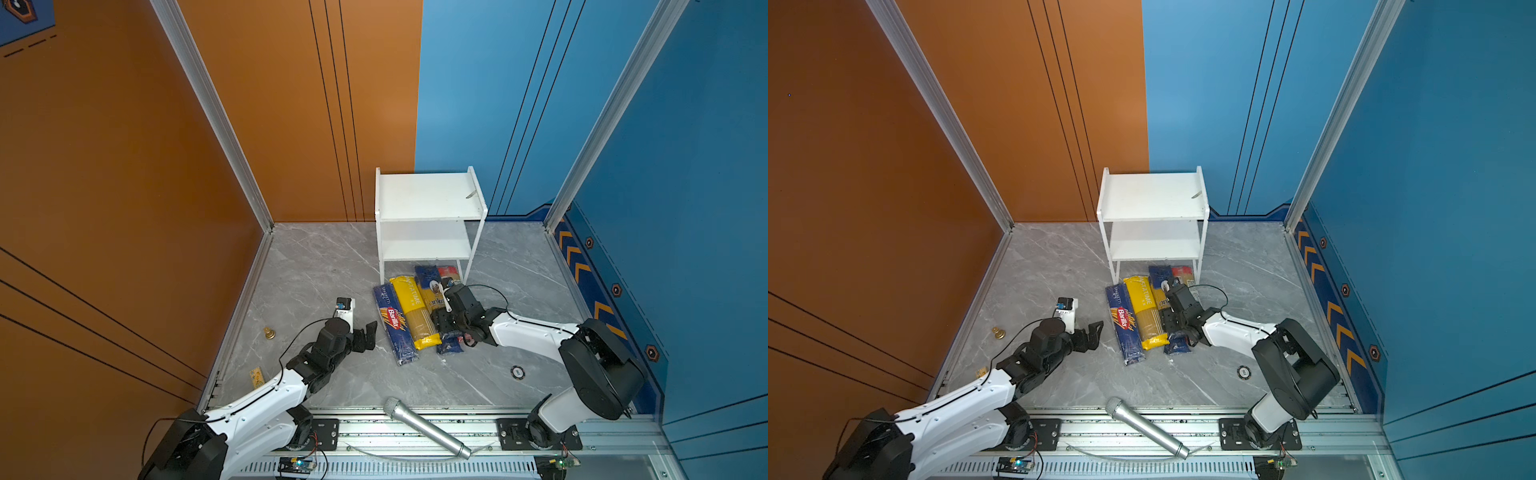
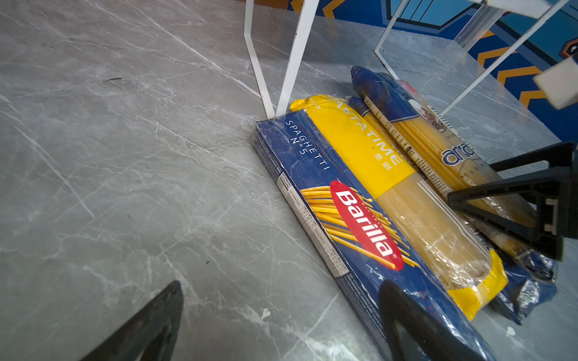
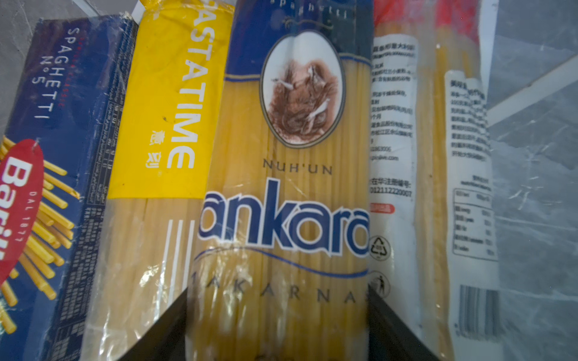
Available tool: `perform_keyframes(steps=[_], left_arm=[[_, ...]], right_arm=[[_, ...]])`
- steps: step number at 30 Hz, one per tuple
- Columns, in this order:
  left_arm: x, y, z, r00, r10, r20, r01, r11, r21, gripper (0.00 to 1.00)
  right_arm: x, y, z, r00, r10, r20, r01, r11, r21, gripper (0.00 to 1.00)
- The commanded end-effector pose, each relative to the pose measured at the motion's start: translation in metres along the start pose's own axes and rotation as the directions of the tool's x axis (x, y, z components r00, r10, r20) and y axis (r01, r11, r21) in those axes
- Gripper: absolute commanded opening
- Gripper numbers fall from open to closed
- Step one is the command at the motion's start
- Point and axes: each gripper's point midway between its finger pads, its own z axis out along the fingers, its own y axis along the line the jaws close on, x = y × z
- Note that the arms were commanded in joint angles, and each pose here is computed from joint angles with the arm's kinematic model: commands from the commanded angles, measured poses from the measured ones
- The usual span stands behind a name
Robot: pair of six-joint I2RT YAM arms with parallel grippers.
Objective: Arrange pasta packages on shelves
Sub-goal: Pick up the pasta bag.
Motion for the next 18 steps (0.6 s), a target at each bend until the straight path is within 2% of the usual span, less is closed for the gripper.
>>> perform_keyframes(steps=[1,13,18], left_arm=[[-0.0014,-0.0033,0.0,1.0,0.0,-0.009,0.0,1.0,0.001,0.98],[-0.0005,-0.003,0.0006,1.0,-0.001,-0.012,0.001,1.0,0.0,0.98],[-0.0003,-0.0027,0.0007,1.0,-0.002,-0.013,0.002,1.0,-0.001,0.98]], right_arm=[[0.0047,0.0016,0.0019,0.999,-0.026,-0.023,0.026,1.0,0.013,0.67],[-0.0011,0.0015,-0.004,1.0,-0.022,-0.007,0.022,1.0,0.012,0.5],[-0.0038,0.005,-0.0059,1.0,-0.019,-0.006,0.019,1.0,-0.006,0.39]])
